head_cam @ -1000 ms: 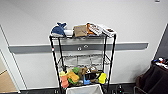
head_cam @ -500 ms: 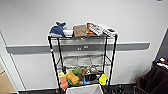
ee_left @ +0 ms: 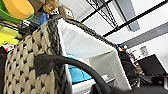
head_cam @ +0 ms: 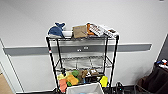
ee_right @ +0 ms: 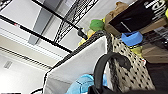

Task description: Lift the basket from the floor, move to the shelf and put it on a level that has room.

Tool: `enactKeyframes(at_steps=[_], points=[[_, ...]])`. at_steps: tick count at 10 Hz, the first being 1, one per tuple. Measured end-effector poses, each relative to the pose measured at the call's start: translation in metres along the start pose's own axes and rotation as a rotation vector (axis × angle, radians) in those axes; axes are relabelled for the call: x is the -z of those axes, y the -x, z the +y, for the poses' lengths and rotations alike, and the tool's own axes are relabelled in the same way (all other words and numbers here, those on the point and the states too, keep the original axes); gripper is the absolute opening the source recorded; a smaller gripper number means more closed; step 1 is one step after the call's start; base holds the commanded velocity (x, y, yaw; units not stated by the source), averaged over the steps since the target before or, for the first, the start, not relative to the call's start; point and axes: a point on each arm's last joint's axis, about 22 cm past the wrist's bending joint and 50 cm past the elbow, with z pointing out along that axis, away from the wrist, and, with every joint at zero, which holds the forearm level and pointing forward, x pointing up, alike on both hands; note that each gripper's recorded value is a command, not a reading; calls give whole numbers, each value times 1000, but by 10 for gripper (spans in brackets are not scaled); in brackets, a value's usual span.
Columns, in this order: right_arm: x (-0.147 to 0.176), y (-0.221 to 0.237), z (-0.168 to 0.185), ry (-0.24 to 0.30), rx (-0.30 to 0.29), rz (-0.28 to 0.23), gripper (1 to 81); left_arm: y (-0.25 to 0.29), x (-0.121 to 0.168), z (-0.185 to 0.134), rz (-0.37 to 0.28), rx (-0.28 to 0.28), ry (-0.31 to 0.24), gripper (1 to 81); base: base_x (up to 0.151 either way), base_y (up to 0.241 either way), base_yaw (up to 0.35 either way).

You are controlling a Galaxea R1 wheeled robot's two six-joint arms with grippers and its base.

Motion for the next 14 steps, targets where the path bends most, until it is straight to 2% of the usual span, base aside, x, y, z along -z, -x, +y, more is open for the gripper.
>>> enactKeyframes(at_steps=[11,14], points=[[8,4,-7,-13,0,-7,10,4,3,7,-7,0,12,10,93,0,0],[14,1,-18,-31,10,-5,10,-5,7,22,5,-17,36,10,93,0,0]])
